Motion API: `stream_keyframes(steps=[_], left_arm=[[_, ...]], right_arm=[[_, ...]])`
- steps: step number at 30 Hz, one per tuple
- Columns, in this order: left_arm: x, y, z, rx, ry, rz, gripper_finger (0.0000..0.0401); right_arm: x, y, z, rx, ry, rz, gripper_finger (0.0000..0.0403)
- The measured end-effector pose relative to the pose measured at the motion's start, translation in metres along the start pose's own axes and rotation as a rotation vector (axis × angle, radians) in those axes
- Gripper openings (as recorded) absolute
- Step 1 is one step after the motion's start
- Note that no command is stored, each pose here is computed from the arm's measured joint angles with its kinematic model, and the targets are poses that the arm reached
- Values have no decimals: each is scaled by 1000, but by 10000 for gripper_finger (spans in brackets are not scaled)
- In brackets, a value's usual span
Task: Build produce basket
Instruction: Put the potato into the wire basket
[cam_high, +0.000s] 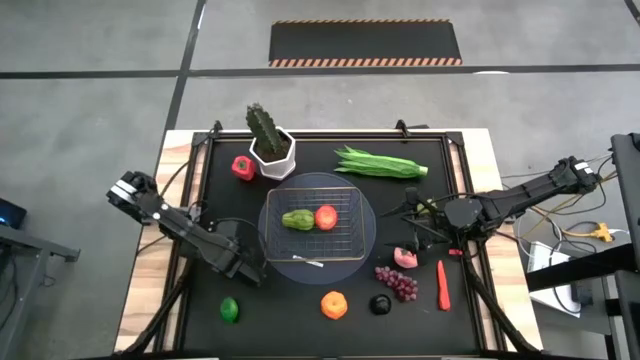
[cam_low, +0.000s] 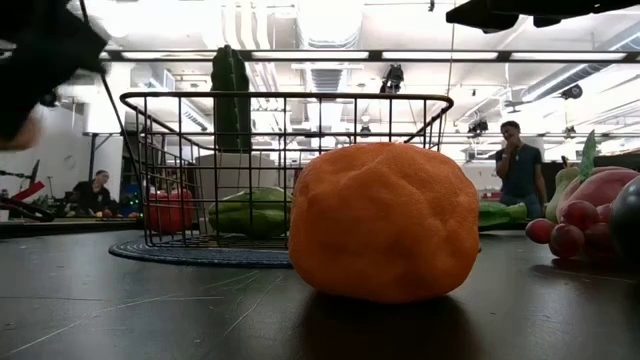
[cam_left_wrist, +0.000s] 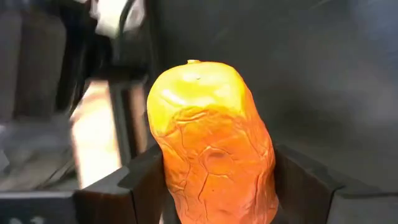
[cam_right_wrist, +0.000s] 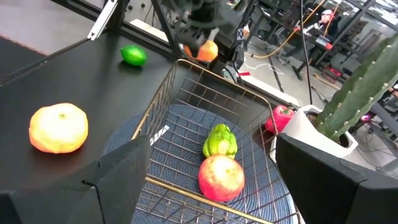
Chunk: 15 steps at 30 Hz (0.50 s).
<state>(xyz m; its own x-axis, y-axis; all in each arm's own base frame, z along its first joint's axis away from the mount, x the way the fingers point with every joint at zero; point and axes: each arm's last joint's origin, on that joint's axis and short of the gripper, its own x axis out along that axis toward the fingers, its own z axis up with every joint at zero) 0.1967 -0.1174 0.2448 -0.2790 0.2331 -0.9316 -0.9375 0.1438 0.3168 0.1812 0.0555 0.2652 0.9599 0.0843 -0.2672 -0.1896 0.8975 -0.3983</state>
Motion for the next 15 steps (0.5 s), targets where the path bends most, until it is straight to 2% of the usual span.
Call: stream_keyframes(steps=[5, 9, 15], left_arm=[[-42, -5, 10, 144, -251, -297, 230], [-73, -7, 18, 283, -467, -429, 231], [-118, -8, 32, 472, -745, -550, 232]], right_arm=[[0, 0, 0, 1, -5, -2, 329], [0, 0, 0, 1, -4, -2, 329], [0, -1, 2, 5, -16, -6, 329]])
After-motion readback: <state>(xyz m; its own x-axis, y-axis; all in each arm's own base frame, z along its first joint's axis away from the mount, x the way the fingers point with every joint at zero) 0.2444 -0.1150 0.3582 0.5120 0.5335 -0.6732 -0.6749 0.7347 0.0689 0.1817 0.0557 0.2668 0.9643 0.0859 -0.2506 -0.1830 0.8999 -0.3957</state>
